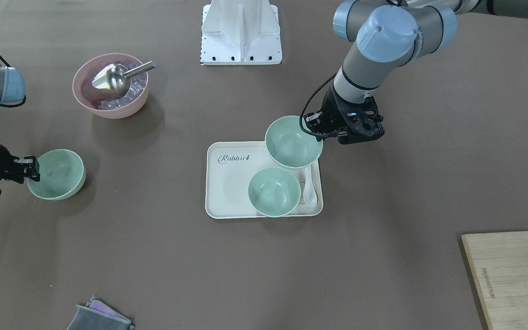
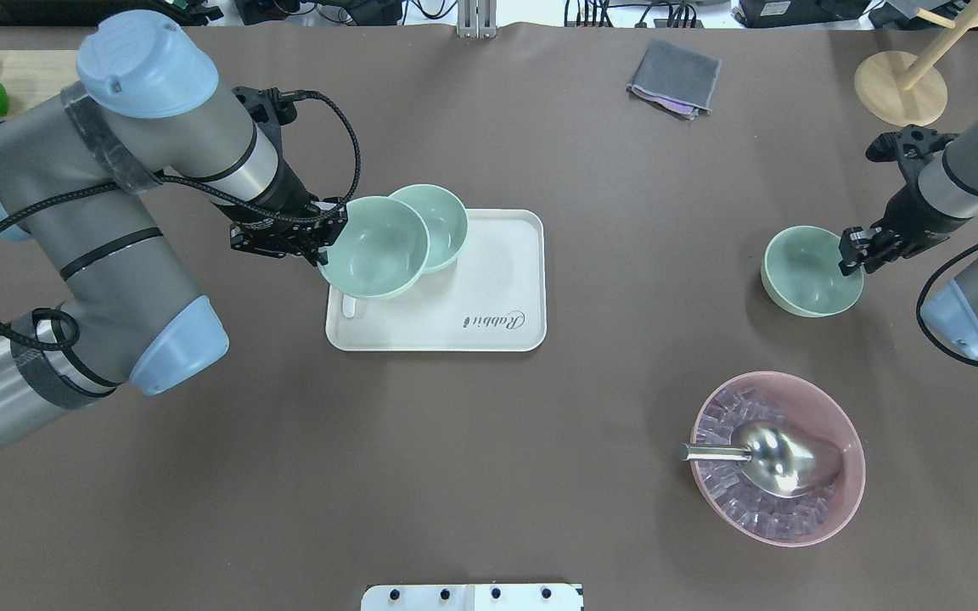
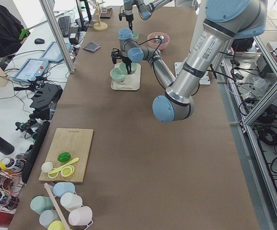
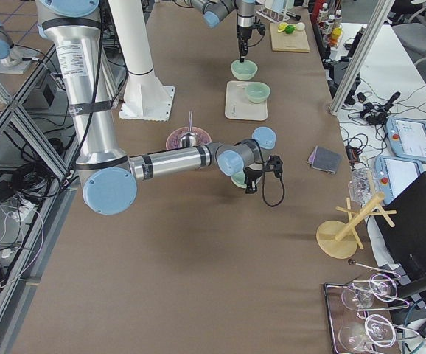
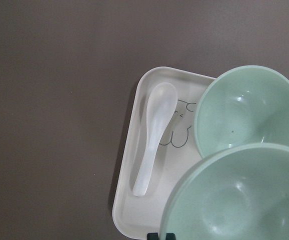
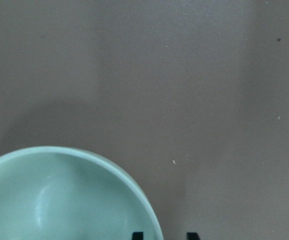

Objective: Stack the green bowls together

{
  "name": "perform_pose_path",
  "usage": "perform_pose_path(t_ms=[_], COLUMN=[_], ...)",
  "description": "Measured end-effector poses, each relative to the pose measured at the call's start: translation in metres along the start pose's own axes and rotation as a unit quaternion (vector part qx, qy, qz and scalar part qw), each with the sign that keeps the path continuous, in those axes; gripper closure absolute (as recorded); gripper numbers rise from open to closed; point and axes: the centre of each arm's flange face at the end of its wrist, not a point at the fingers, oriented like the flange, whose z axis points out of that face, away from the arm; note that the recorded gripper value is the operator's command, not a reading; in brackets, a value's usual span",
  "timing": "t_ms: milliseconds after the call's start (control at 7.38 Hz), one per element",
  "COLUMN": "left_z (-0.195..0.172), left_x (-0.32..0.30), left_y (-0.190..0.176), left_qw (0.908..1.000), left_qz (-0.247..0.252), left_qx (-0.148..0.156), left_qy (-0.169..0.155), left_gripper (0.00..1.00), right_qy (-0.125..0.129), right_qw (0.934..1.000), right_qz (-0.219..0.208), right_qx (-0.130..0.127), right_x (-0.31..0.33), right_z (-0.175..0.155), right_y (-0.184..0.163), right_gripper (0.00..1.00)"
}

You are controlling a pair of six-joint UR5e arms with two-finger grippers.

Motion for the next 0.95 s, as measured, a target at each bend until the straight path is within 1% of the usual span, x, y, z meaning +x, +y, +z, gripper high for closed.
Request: perform_pose_path(t_ms=[542, 677, 948], left_z=[0.005, 0.008, 0.013], left_x=[0.003, 0.008, 0.014], left_y=[-0.005, -0.008, -0.014], left_qw=[1.0, 1.0, 1.0], left_qz=[0.0, -0.001, -0.002], left_qx=[0.0, 0.0, 0.0], left_qy=[-0.002, -0.003, -0.007], left_gripper=[1.0, 1.0, 1.0], right_qy=[-0.008, -0.015, -0.046], right_qw=[1.0, 0.9999, 0.9989], right_qz=[-0.003, -0.006, -0.007], right_qx=[-0.004, -0.005, -0.009], right_x=[-0.002, -0.006, -0.013], right_z=[-0.001, -0.004, -0.019], right_y=[0.002, 0.002, 0.001], right_gripper=[1.0, 1.0, 1.0])
